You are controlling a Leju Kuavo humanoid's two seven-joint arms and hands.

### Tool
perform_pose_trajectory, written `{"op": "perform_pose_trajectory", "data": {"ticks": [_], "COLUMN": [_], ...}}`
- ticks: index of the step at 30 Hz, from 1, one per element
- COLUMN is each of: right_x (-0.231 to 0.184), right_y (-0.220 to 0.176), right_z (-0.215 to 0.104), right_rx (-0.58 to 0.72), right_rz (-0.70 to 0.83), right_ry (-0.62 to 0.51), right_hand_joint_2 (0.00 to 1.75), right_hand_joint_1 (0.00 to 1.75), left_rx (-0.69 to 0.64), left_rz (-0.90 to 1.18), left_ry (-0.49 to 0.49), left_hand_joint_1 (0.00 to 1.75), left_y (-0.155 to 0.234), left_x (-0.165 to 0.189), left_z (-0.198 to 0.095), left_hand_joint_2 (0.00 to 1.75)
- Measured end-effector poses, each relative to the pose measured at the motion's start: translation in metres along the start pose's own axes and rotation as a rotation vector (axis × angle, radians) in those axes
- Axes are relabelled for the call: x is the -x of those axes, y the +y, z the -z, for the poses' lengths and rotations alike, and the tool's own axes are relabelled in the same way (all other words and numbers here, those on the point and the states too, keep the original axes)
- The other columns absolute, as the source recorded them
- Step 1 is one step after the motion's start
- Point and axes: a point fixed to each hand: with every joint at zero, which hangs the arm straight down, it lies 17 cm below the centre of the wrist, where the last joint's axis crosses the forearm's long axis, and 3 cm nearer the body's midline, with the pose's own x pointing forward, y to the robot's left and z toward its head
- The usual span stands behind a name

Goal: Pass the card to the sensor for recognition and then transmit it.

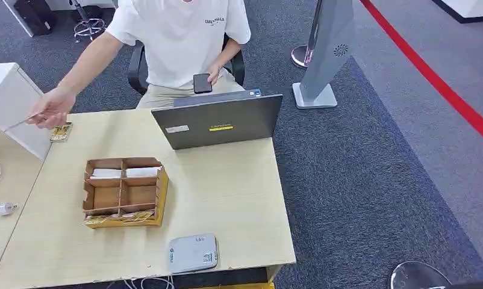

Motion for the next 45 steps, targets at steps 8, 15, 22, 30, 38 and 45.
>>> {"op": "perform_pose_trajectory", "data": {"ticks": [8, 15, 22, 30, 38, 45], "right_x": [-0.003, -0.002, -0.003, -0.004, -0.003, -0.002], "right_y": [0.002, 0.003, 0.004, 0.005, 0.004, 0.004], "right_z": [0.0, 0.0, 0.001, 0.001, 0.001, 0.001], "right_rx": [-0.007, -0.011, -0.012, -0.014, -0.009, -0.008], "right_rz": [-0.02, -0.032, -0.031, -0.027, -0.008, -0.007], "right_ry": [0.0, 0.007, 0.009, 0.008, 0.016, 0.019], "right_hand_joint_2": [1.75, 1.75, 1.75, 1.75, 1.75, 1.75], "right_hand_joint_1": [0.0, 0.0, 0.0, 0.0, 0.0, 0.0], "left_rx": [0.131, 0.221, 0.274, 0.314, 0.319, 0.335], "left_rz": [0.121, 0.258, 0.394, 0.595, 0.794, 0.849], "left_ry": [-0.071, -0.147, -0.214, -0.293, -0.352, -0.367], "left_hand_joint_1": [0.0, 0.0, 0.0, 0.0, 0.0, 1.75], "left_y": [-0.055, -0.095, -0.121, -0.146, -0.157, -0.162], "left_x": [-0.028, -0.051, -0.069, -0.082, -0.084, -0.079], "left_z": [0.034, 0.06, 0.079, 0.101, 0.119, 0.122], "left_hand_joint_2": [1.75, 1.75, 1.75, 1.75, 1.75, 1.75]}}
